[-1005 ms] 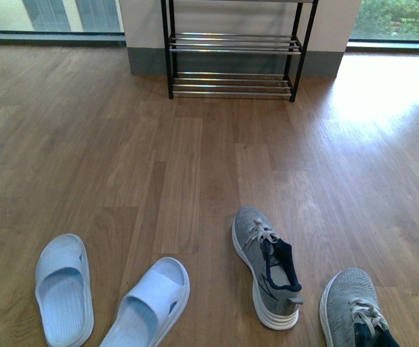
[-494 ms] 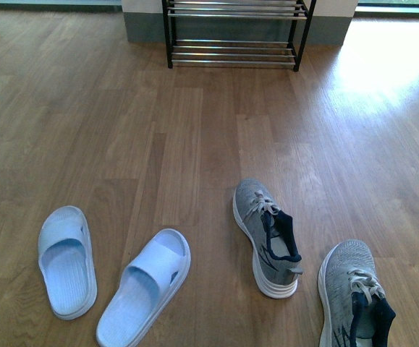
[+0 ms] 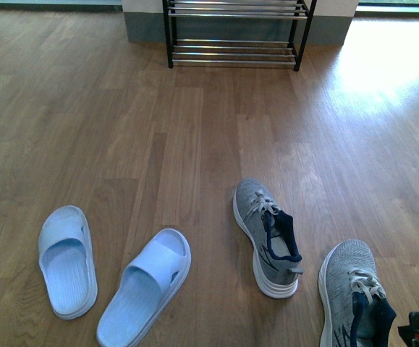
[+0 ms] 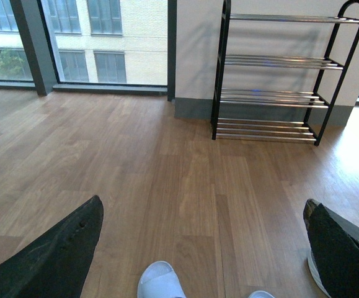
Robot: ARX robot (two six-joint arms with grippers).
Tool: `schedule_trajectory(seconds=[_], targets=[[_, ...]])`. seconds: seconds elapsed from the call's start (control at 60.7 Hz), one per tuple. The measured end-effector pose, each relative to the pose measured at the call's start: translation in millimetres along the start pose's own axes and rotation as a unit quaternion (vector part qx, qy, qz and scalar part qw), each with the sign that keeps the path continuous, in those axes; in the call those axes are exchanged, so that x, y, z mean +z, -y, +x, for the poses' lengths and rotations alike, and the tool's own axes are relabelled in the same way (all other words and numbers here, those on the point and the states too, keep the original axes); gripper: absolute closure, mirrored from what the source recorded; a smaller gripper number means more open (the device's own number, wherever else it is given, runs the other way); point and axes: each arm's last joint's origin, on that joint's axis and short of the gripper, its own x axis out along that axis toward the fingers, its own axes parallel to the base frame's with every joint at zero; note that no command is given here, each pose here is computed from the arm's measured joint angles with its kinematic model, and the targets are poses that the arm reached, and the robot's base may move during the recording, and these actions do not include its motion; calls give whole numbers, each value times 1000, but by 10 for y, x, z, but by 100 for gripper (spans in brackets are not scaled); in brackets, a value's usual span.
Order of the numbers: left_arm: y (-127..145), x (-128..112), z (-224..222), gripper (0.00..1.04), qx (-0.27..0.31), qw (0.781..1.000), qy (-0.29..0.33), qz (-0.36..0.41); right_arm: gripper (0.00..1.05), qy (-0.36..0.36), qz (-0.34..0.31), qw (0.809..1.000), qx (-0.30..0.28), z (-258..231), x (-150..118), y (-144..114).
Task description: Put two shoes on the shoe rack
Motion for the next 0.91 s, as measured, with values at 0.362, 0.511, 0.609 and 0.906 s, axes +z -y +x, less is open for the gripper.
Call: schedule_trajectory(seconds=[0.362,0.511,0.609,0.906], targets=[[0,0,0,9,0,1000,0,0,9,-14,40,999,8,400,114,31],[0,0,0,9,0,1000,0,0,9,-9,47,999,4,558,158,53],[0,-1,0,9,0,1000,0,0,9,-6,47,999,0,612,193,65],[0,0,0,9,0,1000,0,0,48,6,40,999,10,695,236,70]])
